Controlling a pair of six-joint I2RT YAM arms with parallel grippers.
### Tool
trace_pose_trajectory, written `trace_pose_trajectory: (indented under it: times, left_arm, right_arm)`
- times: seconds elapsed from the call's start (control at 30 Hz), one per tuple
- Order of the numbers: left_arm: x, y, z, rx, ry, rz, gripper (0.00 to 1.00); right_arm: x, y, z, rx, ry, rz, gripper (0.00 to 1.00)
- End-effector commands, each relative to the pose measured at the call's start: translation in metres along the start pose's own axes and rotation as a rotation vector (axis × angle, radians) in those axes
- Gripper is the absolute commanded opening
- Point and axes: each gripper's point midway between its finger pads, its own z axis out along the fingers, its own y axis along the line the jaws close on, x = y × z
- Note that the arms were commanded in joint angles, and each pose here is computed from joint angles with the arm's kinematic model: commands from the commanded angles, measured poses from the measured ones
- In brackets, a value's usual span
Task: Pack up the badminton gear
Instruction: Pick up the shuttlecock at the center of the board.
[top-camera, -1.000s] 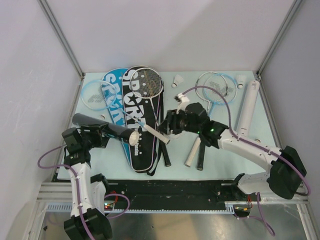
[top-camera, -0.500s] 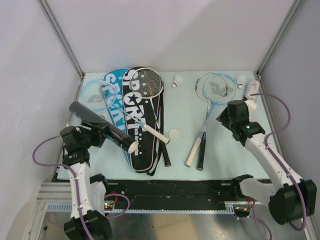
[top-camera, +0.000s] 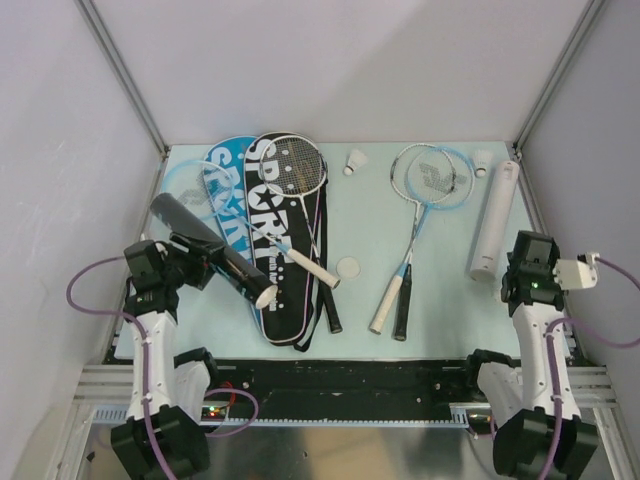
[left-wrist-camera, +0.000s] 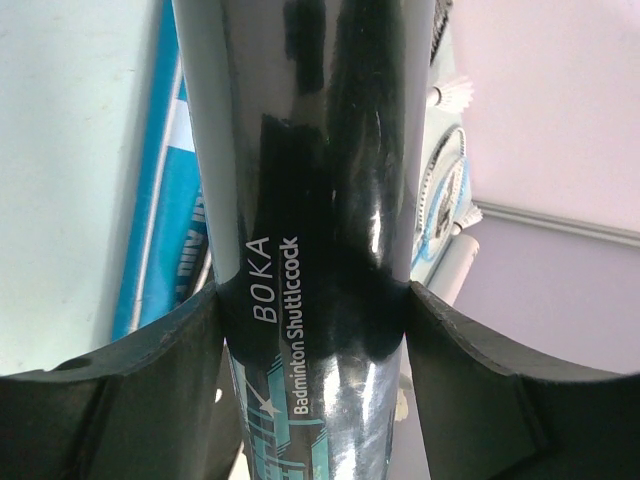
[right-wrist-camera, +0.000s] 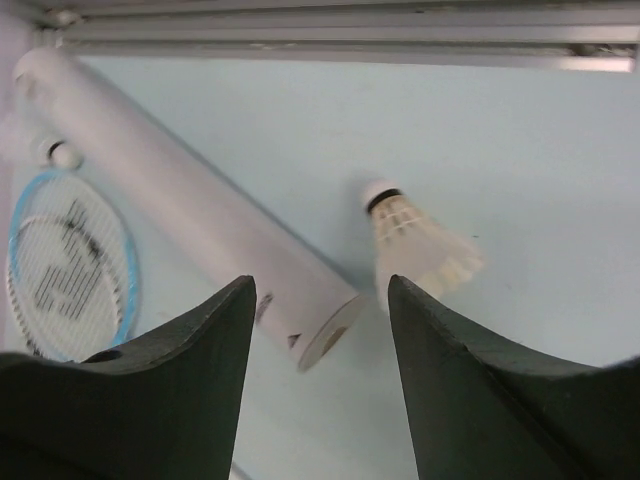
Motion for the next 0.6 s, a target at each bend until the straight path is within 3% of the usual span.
trace_pose_trajectory:
  times: [0.0,0.27,0.57]
  left_arm:
    - [-0.011,-0.050,-0.010,0.123,-0.042,0.115,0.43]
    - [-0.010,-0.061,-0.020,0.146,-0.094,0.120,0.42]
    - [-0.013,-0.065,-0.024,0.137,-0.110,0.128,0.41]
  right_arm:
    - [-0.004,-0.023,0.009,0.086,-0.014,0.165,0.62]
    - [0.017,-0.048,0.021,0.185,0.027,0.245,0.71]
    - [0.035,-0.060,0.032,0.184,0.038,0.304,0.72]
